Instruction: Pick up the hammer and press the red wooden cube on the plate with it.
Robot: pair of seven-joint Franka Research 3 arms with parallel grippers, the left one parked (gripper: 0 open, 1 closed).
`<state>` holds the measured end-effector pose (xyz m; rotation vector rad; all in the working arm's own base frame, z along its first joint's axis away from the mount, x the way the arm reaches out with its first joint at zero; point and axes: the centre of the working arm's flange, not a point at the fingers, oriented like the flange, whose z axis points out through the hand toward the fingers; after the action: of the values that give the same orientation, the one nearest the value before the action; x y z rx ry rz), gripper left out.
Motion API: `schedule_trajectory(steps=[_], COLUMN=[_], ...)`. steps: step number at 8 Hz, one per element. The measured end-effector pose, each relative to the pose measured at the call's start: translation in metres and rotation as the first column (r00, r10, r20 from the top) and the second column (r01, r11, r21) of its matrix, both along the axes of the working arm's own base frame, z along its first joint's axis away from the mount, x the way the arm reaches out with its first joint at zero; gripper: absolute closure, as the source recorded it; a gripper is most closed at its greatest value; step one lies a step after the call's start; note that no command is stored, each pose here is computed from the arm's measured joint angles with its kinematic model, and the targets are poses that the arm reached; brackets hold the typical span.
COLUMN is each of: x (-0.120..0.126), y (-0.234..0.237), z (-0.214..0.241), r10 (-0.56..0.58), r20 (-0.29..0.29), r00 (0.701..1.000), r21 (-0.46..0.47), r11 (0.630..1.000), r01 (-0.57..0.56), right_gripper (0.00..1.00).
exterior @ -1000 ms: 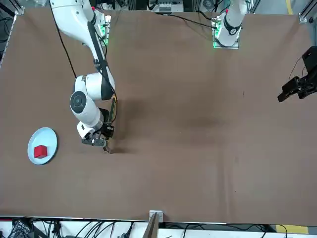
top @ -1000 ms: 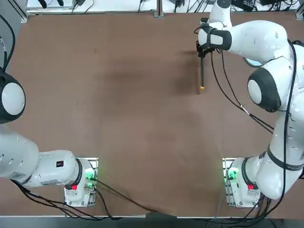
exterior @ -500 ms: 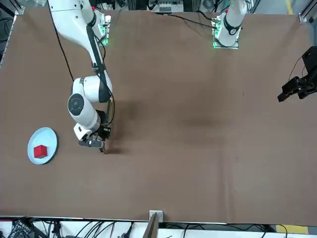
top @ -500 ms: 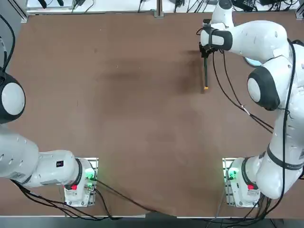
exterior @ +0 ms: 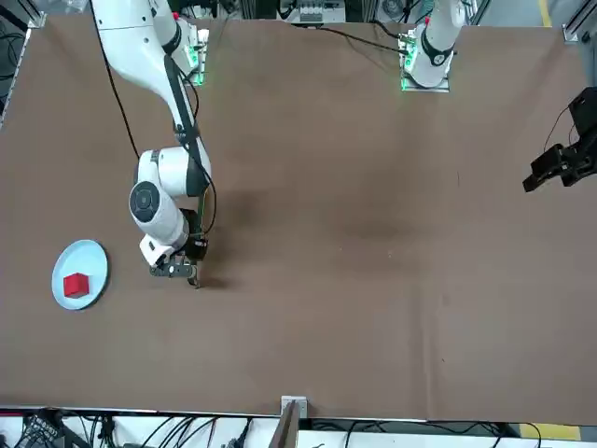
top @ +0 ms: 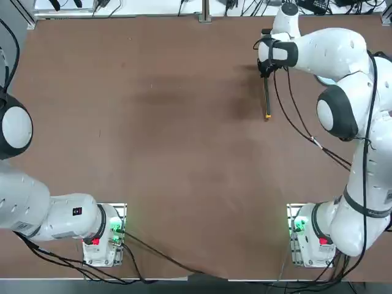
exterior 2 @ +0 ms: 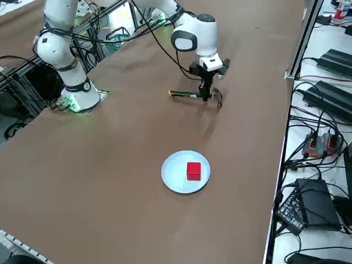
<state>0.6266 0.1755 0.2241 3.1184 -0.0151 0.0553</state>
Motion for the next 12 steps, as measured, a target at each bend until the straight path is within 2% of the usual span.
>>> schedule_trajectory(steps=[1, 2, 5, 6, 8, 9, 12], x=[0.0, 0.0, 0.004, 0.007, 0.014, 0.017, 0.008], y=[0.0, -0.001, -0.002, -0.002, -0.017, -0.033, -0.091], z=[0.0, 0.0, 0.01, 0.022, 0.075, 0.118, 0.238], r10=[-0.001, -0.001, 0.006, 0.006, -0.014, -0.021, 0.067], r20=[0.0, 0.0, 0.016, 0.028, 0.049, 0.056, 0.05], r00=[1.0, 1.0, 1.0, 1.0, 0.999, 0.998, 0.996], r21=[0.0, 0.0, 0.006, 0.014, 0.039, 0.053, 0.044], r11=[1.0, 1.0, 1.0, 1.0, 0.999, 0.998, 0.997], r01=[0.001, 0.001, -0.006, -0.007, 0.013, 0.018, -0.069], right_gripper=[0.78, 0.66, 0.15, 0.01, 0.0, 0.0, 0.0])
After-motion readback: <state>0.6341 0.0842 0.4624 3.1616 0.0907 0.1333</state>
